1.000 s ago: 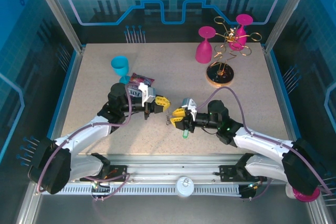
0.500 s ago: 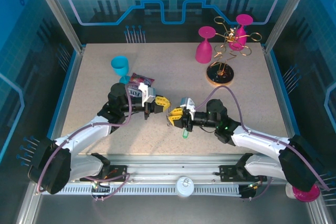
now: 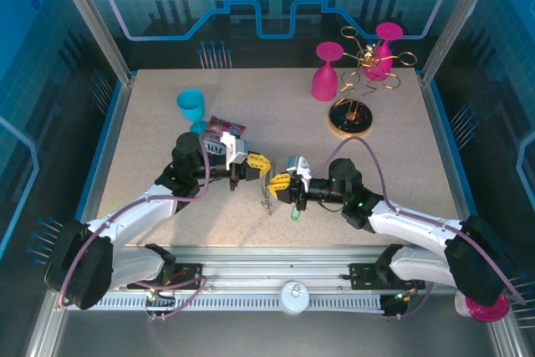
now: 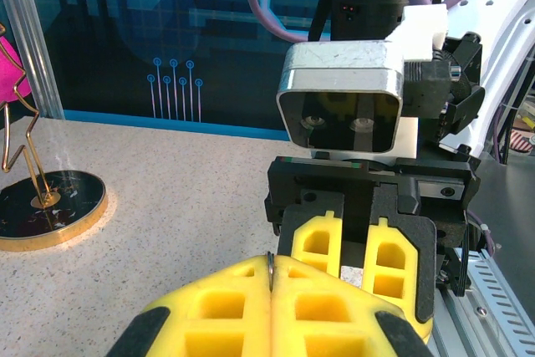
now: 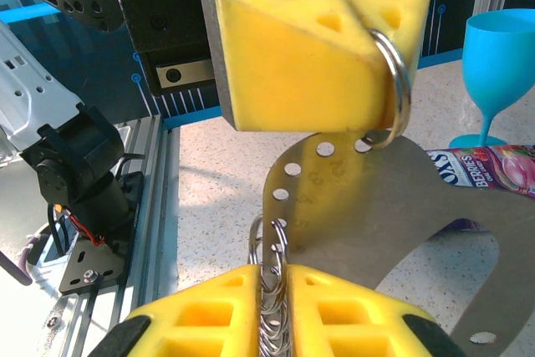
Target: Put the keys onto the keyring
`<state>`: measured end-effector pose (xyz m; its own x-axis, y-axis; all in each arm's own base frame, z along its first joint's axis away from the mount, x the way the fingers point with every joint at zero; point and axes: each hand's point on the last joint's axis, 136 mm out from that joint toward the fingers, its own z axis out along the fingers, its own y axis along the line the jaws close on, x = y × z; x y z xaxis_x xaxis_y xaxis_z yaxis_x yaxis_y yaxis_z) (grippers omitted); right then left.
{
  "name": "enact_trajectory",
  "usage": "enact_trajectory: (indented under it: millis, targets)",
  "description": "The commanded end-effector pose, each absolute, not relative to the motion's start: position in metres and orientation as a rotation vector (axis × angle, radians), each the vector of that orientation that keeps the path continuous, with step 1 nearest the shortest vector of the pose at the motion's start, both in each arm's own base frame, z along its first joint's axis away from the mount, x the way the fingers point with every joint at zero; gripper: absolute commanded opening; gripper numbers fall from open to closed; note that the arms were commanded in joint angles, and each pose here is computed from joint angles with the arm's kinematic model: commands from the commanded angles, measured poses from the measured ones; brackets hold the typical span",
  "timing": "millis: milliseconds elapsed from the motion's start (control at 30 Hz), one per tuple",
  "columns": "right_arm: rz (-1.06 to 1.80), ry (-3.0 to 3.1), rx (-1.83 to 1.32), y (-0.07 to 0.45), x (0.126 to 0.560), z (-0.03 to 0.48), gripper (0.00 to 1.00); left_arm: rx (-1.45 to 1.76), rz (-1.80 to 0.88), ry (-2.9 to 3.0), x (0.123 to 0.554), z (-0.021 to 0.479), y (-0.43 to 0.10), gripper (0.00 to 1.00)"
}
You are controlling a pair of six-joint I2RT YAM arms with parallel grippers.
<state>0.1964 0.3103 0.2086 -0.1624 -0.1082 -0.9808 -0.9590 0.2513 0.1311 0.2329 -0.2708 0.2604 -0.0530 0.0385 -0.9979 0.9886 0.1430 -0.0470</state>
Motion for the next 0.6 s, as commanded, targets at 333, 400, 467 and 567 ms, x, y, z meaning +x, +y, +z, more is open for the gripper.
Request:
enact_trajectory:
  millis: [333,400,467,567]
  targets:
    - [1.086,1.443,-1.022,0.3214,0.2003,0.2329,0.18,1.144,-1.13,1.307,0.224,0.2614,-0.2715,0.0]
    - [1.086,1.445,-1.018,0.3219,0.2014,0.2332,0.18,1.144,-1.129,1.306,0.2242,0.2617,-0.2718,0.0]
    - [1.086,1.452,-1.014,0.3224,0.2025,0.2319,0.18,1.144,-1.13,1.306,0.2239,0.2617,-0.2718,0.0]
    - [1.088,1.459,-1.011,0.3236,0.2037,0.2315,0.18,1.144,-1.13,1.307,0.2239,0.2613,-0.2716,0.0]
